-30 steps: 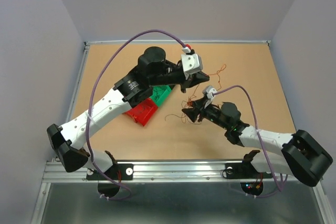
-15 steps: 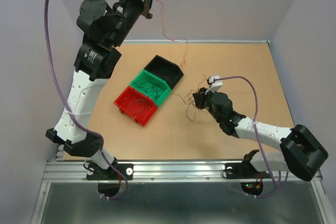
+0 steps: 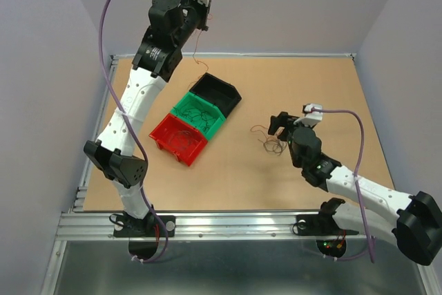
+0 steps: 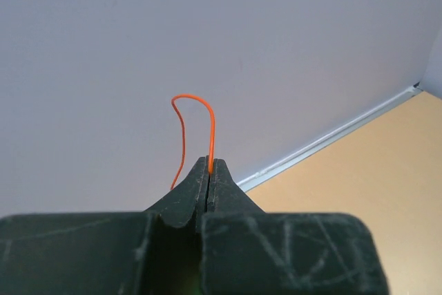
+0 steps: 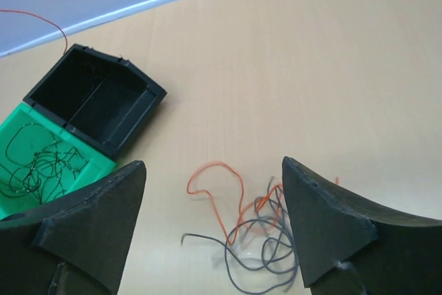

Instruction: Untangle the cables

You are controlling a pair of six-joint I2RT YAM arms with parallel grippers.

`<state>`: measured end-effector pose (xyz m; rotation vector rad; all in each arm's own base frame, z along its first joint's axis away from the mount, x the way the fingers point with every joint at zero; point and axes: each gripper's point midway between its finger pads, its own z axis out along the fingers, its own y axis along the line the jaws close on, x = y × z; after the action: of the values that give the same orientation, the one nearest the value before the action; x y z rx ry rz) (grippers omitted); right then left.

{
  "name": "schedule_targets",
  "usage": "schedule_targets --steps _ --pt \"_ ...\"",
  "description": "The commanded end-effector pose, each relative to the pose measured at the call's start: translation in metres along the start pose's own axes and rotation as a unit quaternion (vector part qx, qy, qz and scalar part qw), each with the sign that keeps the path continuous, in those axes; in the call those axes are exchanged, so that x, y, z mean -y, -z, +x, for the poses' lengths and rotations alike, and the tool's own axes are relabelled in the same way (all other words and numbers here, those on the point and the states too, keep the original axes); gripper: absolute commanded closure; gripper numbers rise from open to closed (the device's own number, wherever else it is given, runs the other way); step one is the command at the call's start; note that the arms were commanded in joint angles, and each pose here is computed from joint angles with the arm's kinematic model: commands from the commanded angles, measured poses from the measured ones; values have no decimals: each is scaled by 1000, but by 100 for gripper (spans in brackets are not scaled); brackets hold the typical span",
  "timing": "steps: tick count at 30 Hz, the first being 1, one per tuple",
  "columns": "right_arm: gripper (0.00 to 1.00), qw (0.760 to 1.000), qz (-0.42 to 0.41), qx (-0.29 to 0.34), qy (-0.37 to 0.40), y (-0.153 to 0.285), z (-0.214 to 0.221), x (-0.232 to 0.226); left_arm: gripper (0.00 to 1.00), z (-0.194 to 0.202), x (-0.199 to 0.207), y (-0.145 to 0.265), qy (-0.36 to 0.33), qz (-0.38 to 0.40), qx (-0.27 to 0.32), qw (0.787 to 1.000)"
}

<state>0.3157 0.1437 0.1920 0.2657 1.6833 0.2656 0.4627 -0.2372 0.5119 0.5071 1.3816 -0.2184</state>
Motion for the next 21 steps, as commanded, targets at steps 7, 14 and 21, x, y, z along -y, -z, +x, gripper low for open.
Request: schedule_targets --steps 7,14,21 --pt "11 998 26 46 -34 17 -15 24 100 -50 -28 9 -5 -36 80 996" --pt "8 999 -4 45 -30 16 -12 14 100 -88 -40 20 -21 -56 131 990" --pt "8 999 -17 40 -25 13 -10 7 100 -138 -73 47 -45 -147 201 967"
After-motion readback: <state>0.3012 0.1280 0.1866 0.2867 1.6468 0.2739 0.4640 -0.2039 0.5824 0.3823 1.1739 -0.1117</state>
